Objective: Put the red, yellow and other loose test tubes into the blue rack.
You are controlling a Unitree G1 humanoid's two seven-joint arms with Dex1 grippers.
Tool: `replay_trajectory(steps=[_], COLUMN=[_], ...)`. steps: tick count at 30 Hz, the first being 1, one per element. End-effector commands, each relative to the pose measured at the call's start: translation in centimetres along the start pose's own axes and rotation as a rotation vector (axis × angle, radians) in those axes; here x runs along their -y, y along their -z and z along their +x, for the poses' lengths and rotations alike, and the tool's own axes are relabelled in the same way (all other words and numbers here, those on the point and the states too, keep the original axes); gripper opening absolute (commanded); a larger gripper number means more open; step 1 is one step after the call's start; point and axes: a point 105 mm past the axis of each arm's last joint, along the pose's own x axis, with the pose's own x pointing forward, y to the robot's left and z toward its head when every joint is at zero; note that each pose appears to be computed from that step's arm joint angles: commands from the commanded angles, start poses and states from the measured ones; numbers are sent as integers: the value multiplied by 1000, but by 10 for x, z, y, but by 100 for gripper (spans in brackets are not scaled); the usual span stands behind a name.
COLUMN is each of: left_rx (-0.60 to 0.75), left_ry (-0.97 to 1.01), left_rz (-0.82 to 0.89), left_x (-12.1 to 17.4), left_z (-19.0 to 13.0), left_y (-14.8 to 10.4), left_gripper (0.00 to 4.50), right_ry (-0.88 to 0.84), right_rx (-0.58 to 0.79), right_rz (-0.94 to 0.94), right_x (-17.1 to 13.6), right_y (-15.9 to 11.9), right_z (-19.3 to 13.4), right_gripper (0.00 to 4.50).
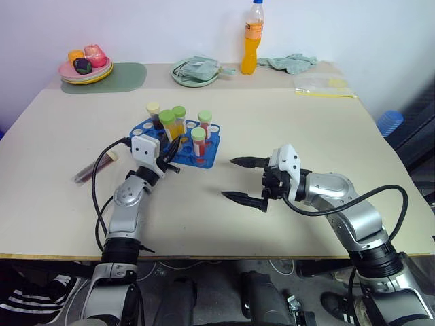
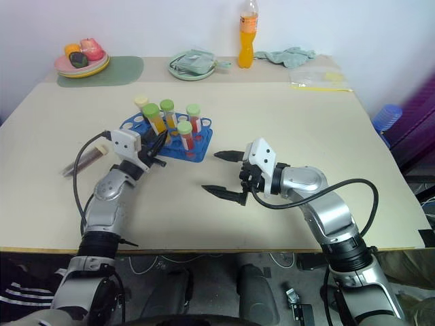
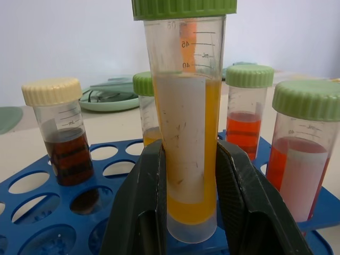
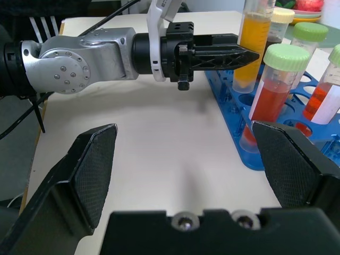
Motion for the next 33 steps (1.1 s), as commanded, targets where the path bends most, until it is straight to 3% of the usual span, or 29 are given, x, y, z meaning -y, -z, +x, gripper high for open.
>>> replay_trajectory(steps=[1, 15, 25, 32, 33], left_rx=[-21, -23, -58, -60, -53], left_ry=[-9, -34, -11, 16, 2], left_rz=[1, 6, -93, -56, -54], left_x=[-4, -2, 0, 1, -6], left_z=[0, -10, -10, -16, -22], left_y=[4, 9, 17, 9, 1], left_gripper=[73, 73, 73, 423, 442], right_ry=[24, 24, 24, 25, 24], right_rx=[46, 41, 44, 41, 41], right_rz=[-50, -57, -64, -66, -66], right_x=[3, 6, 7, 8, 8], right_y=[-14, -13, -14, -12, -12], right_z=[-3, -3, -2, -2, -2], right_gripper=[450, 450, 450, 450, 450])
